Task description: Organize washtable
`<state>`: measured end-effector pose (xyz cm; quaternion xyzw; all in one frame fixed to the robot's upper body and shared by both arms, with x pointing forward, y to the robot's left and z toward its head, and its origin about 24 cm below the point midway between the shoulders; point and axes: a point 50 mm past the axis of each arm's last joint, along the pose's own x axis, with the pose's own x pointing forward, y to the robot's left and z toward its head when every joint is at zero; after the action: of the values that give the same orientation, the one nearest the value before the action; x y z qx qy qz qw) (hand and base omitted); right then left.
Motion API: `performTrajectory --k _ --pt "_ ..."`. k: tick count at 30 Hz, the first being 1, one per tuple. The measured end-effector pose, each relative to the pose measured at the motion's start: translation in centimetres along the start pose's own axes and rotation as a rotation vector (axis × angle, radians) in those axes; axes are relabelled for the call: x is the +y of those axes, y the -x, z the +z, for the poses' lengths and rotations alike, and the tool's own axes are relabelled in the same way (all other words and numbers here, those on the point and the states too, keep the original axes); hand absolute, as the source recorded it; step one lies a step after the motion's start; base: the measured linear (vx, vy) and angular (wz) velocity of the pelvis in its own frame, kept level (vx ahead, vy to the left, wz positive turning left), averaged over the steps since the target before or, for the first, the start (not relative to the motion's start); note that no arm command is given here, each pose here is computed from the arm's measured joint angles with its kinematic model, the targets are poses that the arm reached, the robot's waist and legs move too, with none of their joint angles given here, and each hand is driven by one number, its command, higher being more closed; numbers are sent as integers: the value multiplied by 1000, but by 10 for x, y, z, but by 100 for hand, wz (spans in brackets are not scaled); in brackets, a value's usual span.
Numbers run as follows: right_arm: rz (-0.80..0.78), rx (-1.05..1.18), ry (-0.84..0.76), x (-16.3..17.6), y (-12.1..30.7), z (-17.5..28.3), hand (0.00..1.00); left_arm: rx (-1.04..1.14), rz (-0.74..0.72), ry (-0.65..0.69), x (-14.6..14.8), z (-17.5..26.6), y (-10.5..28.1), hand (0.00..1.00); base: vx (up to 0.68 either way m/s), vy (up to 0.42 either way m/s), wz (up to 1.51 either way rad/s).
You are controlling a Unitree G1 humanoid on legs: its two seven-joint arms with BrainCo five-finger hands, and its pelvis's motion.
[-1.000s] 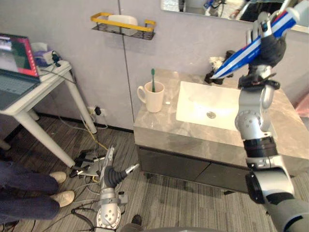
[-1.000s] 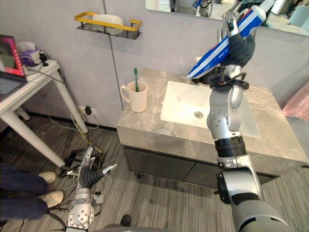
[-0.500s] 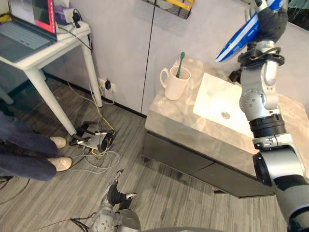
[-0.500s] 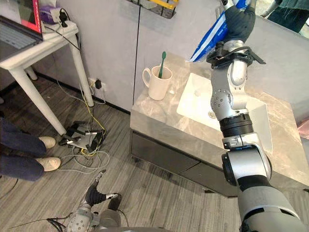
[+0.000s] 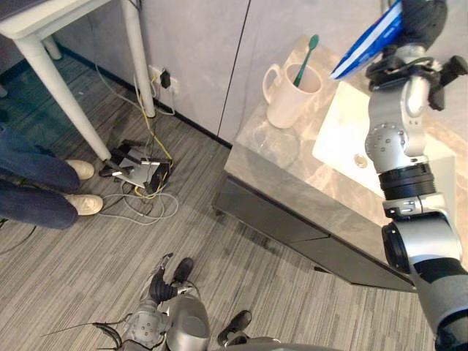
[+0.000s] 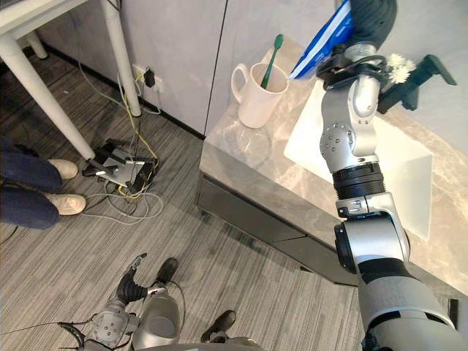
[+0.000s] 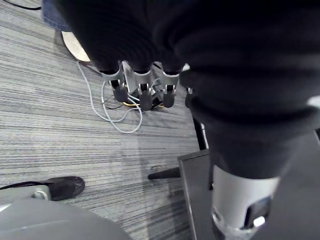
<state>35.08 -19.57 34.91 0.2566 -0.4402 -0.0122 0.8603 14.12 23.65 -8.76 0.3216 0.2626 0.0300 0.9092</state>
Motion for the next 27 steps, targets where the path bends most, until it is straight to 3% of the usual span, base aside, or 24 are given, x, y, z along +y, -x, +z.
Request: performTrajectory --k 8,18,27 --pt "-5 -21 5 5 -4 4 100 64 11 80 -2 -11 2 0 3 5 1" --pt "-38 -4 24 0 -4 0 100 150 67 272 -4 -17 1 0 -6 18 16" --pt "-41 1 32 -2 -4 -2 100 161 73 315 -4 -17 1 0 13 52 3"
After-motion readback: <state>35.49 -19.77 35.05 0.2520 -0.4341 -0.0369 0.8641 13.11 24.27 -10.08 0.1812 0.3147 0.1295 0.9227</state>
